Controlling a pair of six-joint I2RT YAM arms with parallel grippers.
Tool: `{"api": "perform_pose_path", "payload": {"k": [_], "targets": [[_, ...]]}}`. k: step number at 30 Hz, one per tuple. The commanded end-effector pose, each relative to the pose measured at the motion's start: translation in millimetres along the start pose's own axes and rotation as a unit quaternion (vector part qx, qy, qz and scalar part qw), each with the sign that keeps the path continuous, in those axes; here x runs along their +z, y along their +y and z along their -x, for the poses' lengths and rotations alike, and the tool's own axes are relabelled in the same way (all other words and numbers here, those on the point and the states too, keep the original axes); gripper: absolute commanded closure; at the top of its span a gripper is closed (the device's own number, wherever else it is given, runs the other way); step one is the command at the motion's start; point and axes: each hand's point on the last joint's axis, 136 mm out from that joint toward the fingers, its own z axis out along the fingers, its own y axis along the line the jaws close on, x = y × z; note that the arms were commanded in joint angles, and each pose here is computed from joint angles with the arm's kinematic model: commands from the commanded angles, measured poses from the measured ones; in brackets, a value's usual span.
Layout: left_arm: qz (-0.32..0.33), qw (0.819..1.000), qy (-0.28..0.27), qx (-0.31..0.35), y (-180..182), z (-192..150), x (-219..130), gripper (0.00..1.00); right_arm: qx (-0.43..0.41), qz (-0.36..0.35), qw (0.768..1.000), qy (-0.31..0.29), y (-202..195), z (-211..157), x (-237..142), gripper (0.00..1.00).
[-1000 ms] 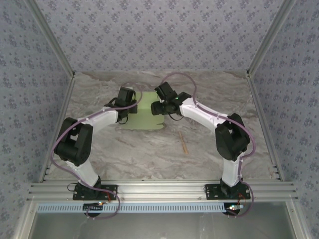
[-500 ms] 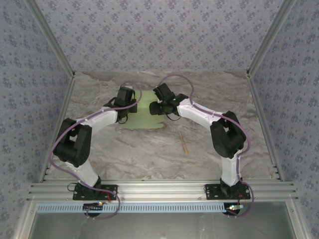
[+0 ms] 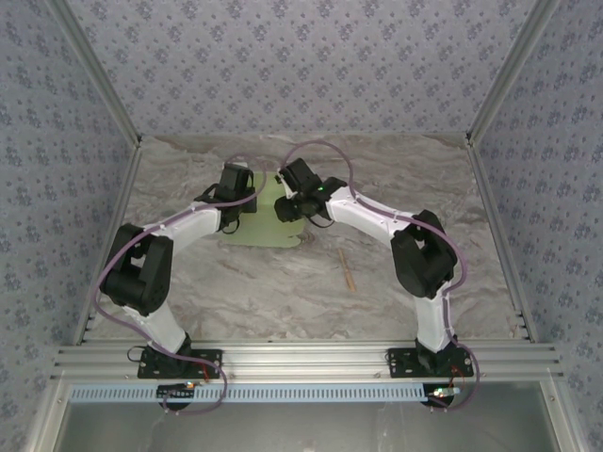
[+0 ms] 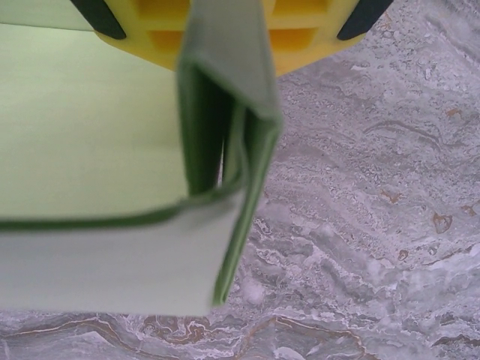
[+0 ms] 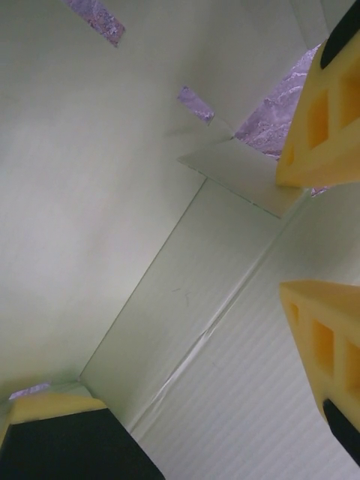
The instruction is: Fold the paper box
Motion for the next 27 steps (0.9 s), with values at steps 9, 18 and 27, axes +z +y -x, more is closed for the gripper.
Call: {"api": "perform_pose_path", "payload": {"k": [9, 18, 27], "targets": [[-0.024, 1.0, -0.014, -0.009, -6.6, 8.5, -8.4, 1.0, -0.095, 0.059, 0.992, -0.051, 4.7, 2.1, -98.4, 0.46], [-0.057, 0.998, -0.016, -0.025, -15.9, 12.9, -18.5, 1.0, 0.022, 0.091, 0.992, -0.088, -109.0, -2.8, -107.2, 0.5], [-0.077, 0.996, -0.018, -0.028, -21.7, 19.4, -30.1, 1.0, 0.0, 0.191, 0.978, -0.083, -109.7, 1.2, -68.8, 0.55]]}}
